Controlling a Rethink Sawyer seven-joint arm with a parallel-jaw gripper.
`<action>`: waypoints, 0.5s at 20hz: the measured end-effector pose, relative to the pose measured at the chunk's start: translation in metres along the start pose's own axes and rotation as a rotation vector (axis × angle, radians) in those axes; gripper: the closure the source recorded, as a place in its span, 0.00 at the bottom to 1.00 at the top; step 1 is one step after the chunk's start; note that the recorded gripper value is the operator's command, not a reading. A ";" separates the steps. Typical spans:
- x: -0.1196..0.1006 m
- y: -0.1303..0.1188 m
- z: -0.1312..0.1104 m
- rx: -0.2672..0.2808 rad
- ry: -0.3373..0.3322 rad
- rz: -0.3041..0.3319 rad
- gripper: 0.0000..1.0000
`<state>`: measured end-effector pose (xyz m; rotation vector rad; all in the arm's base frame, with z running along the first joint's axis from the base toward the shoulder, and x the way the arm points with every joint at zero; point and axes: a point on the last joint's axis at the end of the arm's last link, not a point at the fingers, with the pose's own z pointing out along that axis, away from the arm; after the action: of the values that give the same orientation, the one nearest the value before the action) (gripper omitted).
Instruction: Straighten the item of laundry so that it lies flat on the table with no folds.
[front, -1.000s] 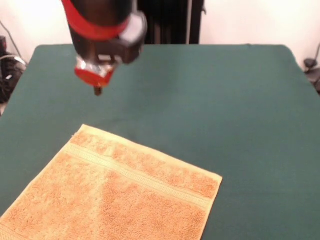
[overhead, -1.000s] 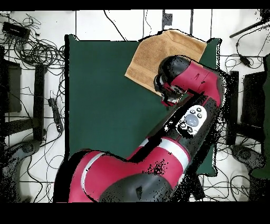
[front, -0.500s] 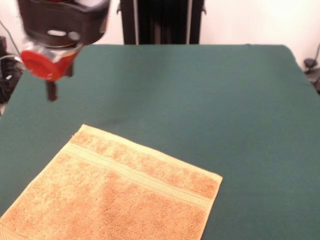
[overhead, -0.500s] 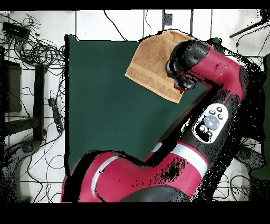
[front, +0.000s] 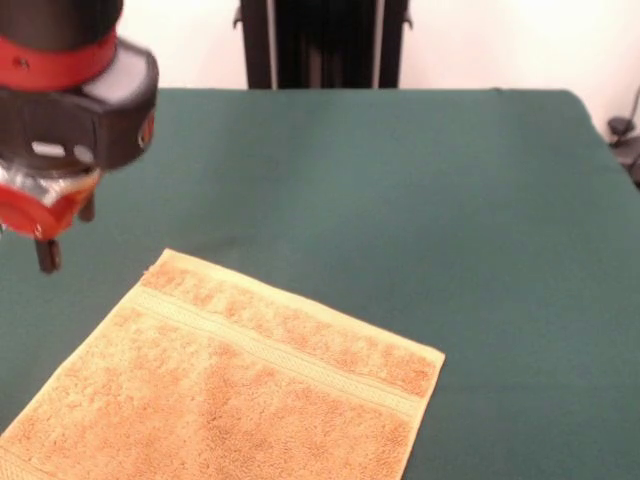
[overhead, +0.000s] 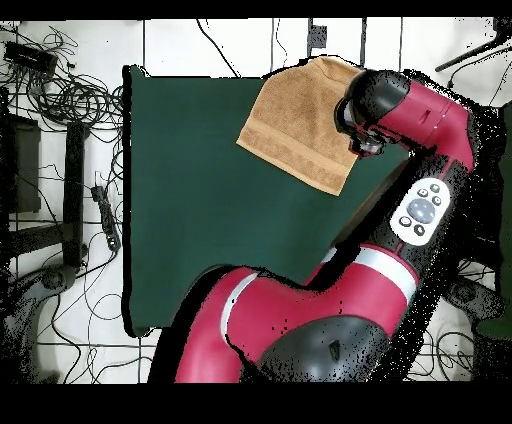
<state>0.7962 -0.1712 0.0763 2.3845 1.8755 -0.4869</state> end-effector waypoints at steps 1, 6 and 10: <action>0.004 0.001 0.007 0.005 0.003 -0.005 0.00; 0.024 0.000 0.039 0.034 0.021 -0.024 0.00; 0.039 -0.003 0.063 0.056 0.037 -0.034 0.00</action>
<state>0.7890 -0.1497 0.0062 2.4161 1.9461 -0.5087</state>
